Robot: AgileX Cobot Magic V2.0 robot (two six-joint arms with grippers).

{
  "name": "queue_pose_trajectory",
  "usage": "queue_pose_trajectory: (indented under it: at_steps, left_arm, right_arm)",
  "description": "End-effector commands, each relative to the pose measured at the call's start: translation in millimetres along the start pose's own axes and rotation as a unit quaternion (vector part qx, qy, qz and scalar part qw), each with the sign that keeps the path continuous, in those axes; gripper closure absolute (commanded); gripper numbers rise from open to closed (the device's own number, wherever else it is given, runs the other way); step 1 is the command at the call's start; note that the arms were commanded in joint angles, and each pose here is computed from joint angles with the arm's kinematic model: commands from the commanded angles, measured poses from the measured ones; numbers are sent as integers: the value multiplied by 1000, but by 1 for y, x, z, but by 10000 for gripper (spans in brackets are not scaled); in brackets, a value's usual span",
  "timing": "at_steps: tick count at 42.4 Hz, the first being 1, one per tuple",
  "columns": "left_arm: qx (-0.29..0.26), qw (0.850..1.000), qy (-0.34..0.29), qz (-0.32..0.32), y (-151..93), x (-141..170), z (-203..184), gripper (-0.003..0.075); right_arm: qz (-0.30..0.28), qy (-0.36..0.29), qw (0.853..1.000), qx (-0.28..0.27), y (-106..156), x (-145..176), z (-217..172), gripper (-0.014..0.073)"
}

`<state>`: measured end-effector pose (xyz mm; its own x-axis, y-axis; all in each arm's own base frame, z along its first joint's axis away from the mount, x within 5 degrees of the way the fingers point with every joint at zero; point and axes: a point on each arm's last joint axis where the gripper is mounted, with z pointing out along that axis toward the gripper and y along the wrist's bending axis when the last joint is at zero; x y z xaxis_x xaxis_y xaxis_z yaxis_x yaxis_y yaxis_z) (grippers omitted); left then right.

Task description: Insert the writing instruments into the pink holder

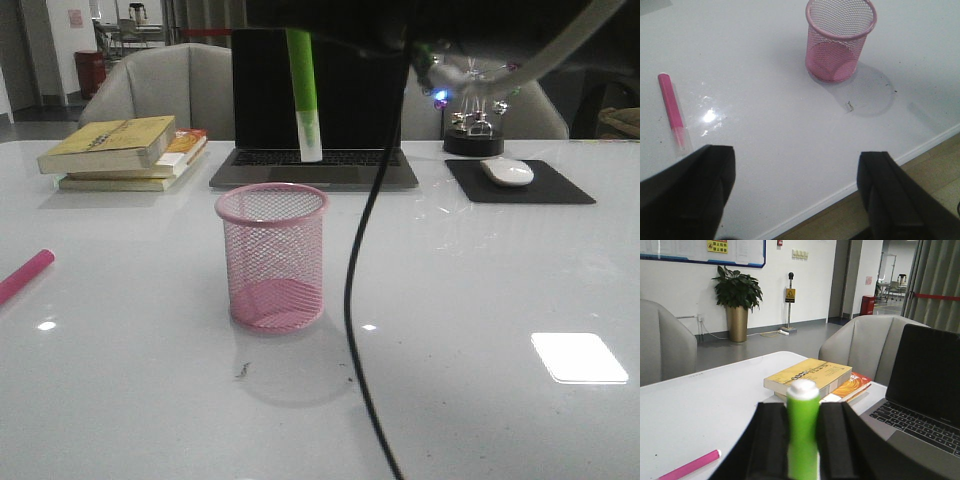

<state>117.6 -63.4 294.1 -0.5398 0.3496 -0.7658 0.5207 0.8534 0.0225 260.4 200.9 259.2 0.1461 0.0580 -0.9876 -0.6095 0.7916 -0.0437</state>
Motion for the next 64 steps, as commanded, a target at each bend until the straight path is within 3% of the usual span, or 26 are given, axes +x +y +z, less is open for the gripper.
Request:
queue_pose_trajectory:
  at_steps: [1, 17, 27, 31, 41, 45, 54, 64]
  left_arm:
    - [2, 999, -50, -3, -1, -14, -5, 161]
    - [2, 999, -50, -3, -1, -14, -5, 161]
    - [2, 999, -50, -3, -1, -14, -5, 161]
    - [2, 999, -49, -3, -1, -14, -5, 161]
    - [2, 999, -49, -3, -1, -14, -5, 161]
    - [2, 999, -48, -3, -1, -14, -5, 161]
    - [2, 999, -48, -3, -1, -14, -5, 161]
    - [2, 999, -49, -3, -1, -14, -5, 161]
  right_arm:
    - [-6, -113, 994, -2, 1, -18, 5, 484]
    - [-4, -60, 998, -5, 3, 44, 28, 462]
    - [-4, -7, 1000, -6, 4, 65, 29, 190]
    - [-3, -8, 1000, -5, 3, 64, 29, 143]
    - [-3, -64, 998, -2, 2, 22, 23, 141]
    - [-4, -52, 999, -1, 0, -2, 16, 141]
    - [-6, 91, 996, -5, -2, -52, -19, 141]
    - [-7, 262, 965, -8, -4, -82, -81, 141]
